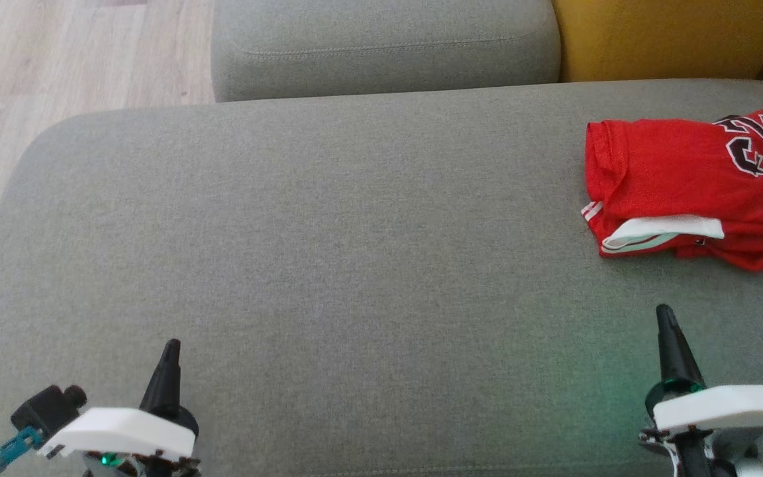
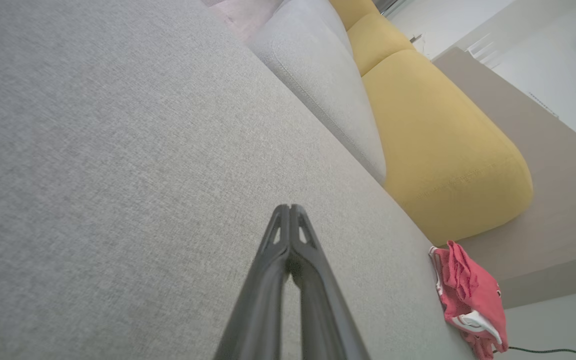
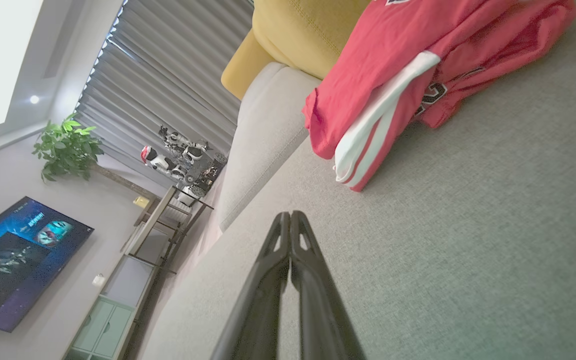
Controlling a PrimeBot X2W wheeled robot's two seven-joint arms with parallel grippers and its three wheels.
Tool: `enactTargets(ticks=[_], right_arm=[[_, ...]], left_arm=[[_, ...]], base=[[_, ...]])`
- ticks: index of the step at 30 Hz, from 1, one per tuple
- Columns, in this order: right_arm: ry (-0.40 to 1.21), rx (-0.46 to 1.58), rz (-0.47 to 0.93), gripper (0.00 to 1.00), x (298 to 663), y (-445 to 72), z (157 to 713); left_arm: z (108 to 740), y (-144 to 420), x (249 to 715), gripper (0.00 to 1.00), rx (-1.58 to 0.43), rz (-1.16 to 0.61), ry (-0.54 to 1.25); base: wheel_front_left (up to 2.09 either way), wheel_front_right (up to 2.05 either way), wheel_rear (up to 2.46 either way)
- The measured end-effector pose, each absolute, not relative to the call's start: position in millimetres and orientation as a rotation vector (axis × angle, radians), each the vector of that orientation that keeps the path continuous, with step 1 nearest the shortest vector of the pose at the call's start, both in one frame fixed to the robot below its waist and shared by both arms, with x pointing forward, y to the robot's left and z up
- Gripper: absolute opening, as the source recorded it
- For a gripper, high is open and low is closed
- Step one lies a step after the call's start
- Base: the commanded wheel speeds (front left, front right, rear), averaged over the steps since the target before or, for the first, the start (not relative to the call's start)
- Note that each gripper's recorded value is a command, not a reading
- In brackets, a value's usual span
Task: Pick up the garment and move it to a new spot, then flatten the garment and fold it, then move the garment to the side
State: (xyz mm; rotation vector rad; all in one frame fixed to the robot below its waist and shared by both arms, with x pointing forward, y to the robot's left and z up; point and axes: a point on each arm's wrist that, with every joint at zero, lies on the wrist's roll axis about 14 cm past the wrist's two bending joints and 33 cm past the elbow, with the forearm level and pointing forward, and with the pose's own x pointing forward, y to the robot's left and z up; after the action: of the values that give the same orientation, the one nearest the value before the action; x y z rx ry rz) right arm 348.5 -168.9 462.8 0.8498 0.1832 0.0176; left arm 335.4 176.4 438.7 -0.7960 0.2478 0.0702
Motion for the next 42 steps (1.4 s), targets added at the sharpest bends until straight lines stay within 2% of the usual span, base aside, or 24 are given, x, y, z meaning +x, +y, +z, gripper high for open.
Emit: enactTargets(ticks=[42], right_arm=[[0.105,1.339,-0.066,0.0,365,-191,471]], left_arm=[[460,182,361,0.0,-1.312,0.076,0.175]], base=[[0.0,0.0,0.0]])
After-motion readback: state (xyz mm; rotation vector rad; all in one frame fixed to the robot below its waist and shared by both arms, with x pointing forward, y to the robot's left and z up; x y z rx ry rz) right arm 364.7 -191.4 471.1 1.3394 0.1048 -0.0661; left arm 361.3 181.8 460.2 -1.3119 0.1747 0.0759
